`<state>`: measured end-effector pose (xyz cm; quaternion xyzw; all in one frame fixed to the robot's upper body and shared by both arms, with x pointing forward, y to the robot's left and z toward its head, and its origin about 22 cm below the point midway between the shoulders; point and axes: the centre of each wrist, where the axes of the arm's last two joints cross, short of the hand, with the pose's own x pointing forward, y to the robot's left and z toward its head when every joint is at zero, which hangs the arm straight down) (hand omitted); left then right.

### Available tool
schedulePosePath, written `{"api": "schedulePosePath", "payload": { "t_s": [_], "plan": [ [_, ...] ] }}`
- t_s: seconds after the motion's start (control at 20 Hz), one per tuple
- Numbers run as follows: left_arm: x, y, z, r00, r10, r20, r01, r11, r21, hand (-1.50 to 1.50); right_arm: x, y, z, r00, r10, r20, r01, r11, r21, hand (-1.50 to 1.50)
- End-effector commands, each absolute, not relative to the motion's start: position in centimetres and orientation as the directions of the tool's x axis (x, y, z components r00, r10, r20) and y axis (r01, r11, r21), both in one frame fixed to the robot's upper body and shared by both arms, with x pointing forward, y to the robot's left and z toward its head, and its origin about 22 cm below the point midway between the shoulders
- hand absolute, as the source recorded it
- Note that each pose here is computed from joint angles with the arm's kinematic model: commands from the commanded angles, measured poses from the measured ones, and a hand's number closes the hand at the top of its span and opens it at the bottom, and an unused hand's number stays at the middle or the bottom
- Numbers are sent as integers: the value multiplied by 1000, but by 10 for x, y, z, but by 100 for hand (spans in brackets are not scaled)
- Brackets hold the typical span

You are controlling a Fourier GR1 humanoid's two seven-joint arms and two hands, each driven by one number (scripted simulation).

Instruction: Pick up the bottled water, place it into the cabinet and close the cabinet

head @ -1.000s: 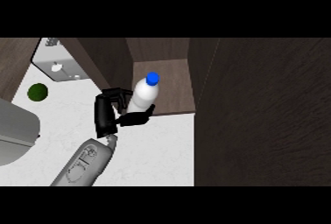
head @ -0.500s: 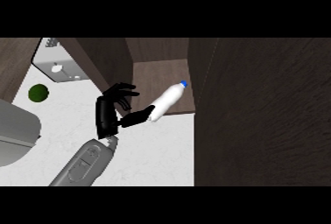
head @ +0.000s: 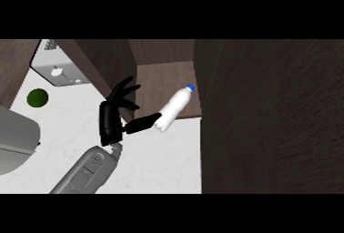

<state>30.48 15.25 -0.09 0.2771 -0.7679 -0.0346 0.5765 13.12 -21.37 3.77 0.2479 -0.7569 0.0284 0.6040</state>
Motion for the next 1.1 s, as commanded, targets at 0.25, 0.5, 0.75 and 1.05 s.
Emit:
{"api": "schedulePosePath", "payload": {
  "t_s": [0.25, 0.5, 0.75, 1.05],
  "plan": [
    [365, 152, 52, -204, -297, 933, -319, 921, 223, -150, 126, -220, 35, -155, -336, 929, -391, 885, 255, -150],
    [359, 149, 56, -289, -156, 945, -219, 971, 93, -150, 126, -218, 46, -172, -326, 930, -396, 887, 237, -150],
    [355, 157, 39, -356, -69, 932, -129, 991, 24, -150, 124, -217, 48, -182, -313, 932, -380, 897, 227, -150],
    [352, 158, 31, -375, 25, 927, -57, 997, -50, -150, 120, -218, 48, -164, -321, 933, -341, 906, 252, -150]
  ]
}}
